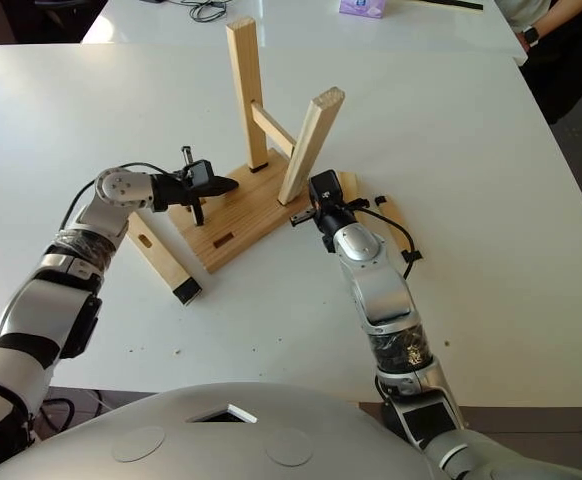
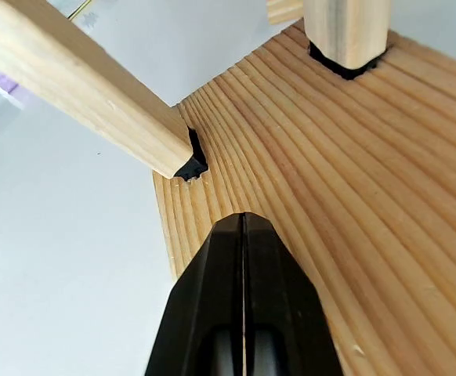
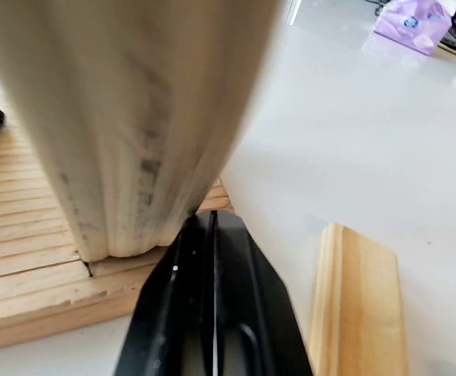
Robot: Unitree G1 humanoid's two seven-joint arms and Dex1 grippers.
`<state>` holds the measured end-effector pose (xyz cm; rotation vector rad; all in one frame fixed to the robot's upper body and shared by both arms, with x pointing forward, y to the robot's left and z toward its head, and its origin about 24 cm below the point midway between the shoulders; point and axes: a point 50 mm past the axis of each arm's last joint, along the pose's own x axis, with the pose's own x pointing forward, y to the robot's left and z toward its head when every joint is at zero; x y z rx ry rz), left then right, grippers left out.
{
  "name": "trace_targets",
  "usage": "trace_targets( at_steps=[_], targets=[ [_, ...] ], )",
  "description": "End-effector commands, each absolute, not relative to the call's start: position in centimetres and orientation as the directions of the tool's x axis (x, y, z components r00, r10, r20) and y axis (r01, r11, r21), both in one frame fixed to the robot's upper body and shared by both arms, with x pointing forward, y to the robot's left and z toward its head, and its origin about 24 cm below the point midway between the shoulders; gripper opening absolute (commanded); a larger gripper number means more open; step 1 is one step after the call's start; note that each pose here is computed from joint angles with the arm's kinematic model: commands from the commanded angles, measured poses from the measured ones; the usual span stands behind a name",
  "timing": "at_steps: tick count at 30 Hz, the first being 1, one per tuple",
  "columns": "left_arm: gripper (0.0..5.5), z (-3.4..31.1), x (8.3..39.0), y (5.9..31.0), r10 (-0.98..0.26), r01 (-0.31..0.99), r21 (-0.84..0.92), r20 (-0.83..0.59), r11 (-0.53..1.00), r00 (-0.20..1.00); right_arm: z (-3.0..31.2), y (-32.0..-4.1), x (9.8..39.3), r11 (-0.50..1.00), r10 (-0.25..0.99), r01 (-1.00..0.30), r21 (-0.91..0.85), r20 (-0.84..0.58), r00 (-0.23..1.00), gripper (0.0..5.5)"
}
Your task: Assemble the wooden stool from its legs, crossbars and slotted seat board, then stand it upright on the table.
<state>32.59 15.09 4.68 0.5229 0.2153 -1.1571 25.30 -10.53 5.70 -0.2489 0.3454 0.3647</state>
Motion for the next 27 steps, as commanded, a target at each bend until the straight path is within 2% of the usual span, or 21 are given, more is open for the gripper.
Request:
trace_targets(
  at_steps=[1,6,11,14,19,23,27],
  targets=[
    [0.0,4.6,31.5,14.0,-0.829,0.944,0.13,-0.453,0.302,0.327,6.2,-10.0,24.6,0.884,0.347,-0.432,-0.179,-0.367,0.863,0.03],
    [0.0,7.6,31.8,14.2,-0.823,0.93,0.163,-0.435,0.329,0.367,6.2,-10.8,23.5,0.873,0.355,-0.452,-0.186,-0.395,0.848,0.03],
    [0.0,10.1,33.4,17.5,-0.738,0.833,0.454,-0.433,0.317,0.517,6.4,-11.0,21.8,0.835,0.407,-0.519,-0.184,-0.43,0.806,0.03],
    [0.0,10.3,34.2,19.6,-0.695,0.799,0.503,-0.442,0.331,0.566,6.5,-10.8,21.6,0.831,0.418,-0.528,-0.176,-0.429,0.801,0.03],
    [0.0,8.7,34.6,22.2,-0.594,0.763,0.562,-0.509,0.32,0.624,6.5,-10.6,21.7,0.832,0.417,-0.526,-0.178,-0.426,0.803,0.03],
    [0.59,7.1,34.4,23.3,-0.532,0.772,0.559,-0.573,0.304,0.624,6.5,-10.6,21.7,0.828,0.42,-0.531,-0.181,-0.427,0.801,0.0],
    [1.25,5.4,34.0,23.3,-0.501,0.785,0.559,-0.616,0.265,0.608,6.5,-10.5,21.5,0.82,0.431,-0.544,-0.18,-0.431,0.792,0.0]
  ],
)
